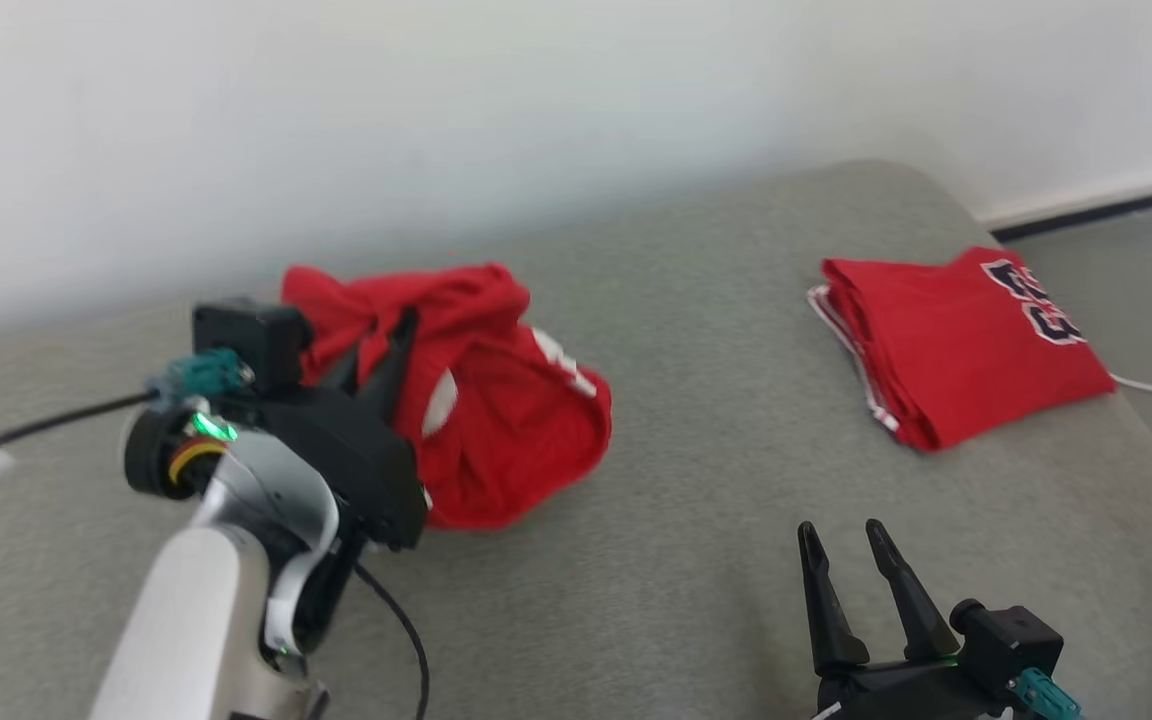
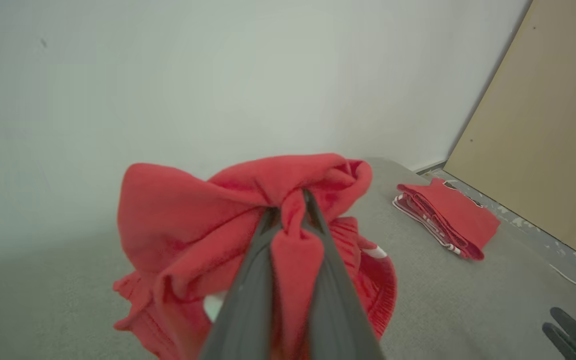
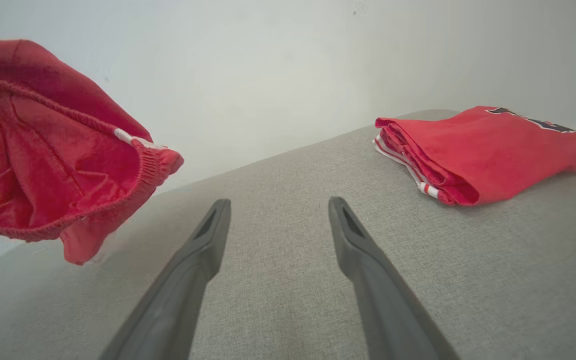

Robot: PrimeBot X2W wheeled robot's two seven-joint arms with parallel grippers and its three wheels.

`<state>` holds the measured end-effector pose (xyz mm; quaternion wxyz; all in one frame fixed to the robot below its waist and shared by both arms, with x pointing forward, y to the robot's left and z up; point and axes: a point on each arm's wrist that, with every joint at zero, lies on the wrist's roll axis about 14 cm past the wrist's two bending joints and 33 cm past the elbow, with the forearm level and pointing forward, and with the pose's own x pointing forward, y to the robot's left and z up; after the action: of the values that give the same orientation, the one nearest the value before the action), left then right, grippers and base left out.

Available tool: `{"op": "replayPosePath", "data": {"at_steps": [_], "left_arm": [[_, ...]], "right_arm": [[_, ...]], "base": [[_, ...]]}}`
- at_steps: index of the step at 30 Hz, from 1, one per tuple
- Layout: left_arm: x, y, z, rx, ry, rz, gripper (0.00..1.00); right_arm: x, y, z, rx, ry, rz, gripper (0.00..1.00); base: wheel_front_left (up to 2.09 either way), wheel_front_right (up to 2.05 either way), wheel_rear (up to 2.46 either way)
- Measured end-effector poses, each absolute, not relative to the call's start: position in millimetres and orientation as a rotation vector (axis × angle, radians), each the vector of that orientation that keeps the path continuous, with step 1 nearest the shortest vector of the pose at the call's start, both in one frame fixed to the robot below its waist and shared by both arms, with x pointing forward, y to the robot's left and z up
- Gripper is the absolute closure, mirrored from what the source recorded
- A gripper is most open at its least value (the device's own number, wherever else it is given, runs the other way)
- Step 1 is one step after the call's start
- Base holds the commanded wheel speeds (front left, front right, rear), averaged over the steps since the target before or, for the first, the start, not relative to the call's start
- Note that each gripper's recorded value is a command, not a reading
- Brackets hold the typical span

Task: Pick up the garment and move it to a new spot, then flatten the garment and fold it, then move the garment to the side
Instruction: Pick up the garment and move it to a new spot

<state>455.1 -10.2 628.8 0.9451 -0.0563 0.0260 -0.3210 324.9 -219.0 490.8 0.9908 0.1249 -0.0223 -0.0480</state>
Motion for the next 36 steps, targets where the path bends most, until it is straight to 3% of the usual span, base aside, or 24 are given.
{"op": "replayPosePath", "data": {"at_steps": [7,8,9,13,23,36], "left_arm": [[446,-60,525,-0.113,0.324,-0.732,1.00],[444,-63,509,-0.108,0.359,-0.735,0.59],[442,-65,480,-0.077,0.422,-0.727,0.00],[438,-67,451,-0.073,0.472,-0.711,0.00],[448,-35,484,-0.160,0.225,-0.605,0.00],[416,75,519,-0.180,-0.072,-0.294,0.00]], "right_arm": [[306,-247,484,0.240,-0.028,-0.199,0.00],[305,-249,482,0.239,-0.021,-0.207,0.00],[304,-251,479,0.237,-0.008,-0.218,0.00],[306,-252,475,0.236,0.005,-0.222,0.00],[319,-230,468,0.245,0.033,-0.148,0.00],[330,-205,475,0.237,0.022,-0.050,0.00]], "base": [[0.00,0.00,0.00],[0.00,0.00,0.00],[0.00,0.00,0.00],[0.00,0.00,0.00],[0.00,0.00,0.00],[0.00,0.00,0.00]]}}
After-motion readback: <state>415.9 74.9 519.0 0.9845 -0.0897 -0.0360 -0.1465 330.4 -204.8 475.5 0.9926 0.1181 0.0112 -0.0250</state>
